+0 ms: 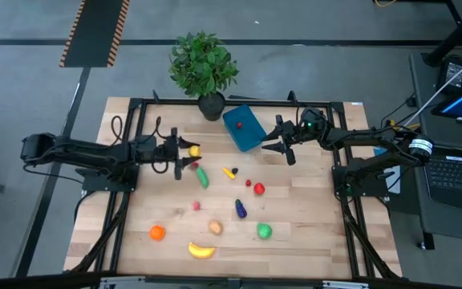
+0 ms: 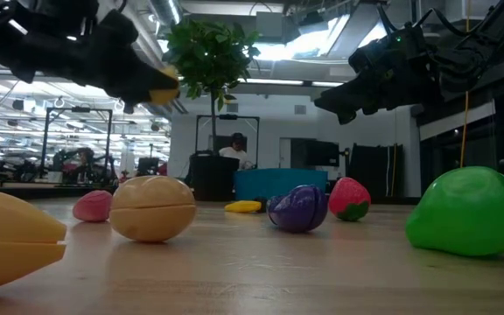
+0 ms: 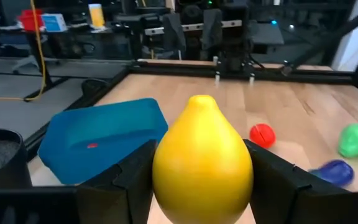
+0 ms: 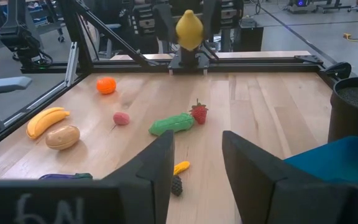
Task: Pick and placing Produce into tupperware
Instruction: Put the lemon into the blue bin
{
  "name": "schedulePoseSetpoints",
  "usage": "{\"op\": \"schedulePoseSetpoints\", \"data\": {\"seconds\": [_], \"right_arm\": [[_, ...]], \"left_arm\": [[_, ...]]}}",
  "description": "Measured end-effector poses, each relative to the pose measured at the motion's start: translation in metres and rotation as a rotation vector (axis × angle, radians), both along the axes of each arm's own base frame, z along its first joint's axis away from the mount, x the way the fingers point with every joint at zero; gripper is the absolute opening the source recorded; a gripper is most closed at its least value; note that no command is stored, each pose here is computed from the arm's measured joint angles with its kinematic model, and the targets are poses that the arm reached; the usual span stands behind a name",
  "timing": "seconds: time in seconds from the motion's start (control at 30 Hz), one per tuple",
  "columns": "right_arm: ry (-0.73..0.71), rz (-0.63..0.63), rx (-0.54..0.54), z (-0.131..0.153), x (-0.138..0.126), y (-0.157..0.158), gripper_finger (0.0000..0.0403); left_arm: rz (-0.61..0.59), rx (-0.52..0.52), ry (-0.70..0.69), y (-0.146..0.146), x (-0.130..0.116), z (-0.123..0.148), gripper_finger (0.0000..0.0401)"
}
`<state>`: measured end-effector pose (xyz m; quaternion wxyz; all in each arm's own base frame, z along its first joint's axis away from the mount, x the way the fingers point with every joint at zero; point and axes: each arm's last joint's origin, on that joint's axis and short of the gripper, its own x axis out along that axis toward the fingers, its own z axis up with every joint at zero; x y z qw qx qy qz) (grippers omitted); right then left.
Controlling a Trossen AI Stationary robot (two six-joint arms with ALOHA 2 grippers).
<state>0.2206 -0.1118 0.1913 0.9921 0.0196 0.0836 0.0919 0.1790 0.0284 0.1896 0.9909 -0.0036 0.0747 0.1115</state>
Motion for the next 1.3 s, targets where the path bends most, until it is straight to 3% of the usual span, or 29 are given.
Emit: {"op": "schedulePoseSetpoints", "data": {"seconds": [0.5,0.7,1.1,1.3], "right_arm": [[0.0,0.0,0.0,0.0,0.0,0.0,0.0138],[0.0,0.0,0.0,0.0,0.0,0.0,0.0138],[0.001,-0.001,0.005,0.0,0.0,0.0,0.0138],[0.001,-0.001,0.004,0.0,0.0,0.0,0.0138]], "left_arm": [[0.138,0.036,-0.077,0.001,0.033,-0.018,0.0195],[0.153,0.066,-0.058,0.006,0.056,-0.014,0.0195],[0.25,0.014,-0.077,0.032,0.093,-0.008,0.0195],[0.26,0.04,-0.021,0.041,0.114,-0.004,0.0195]]}}
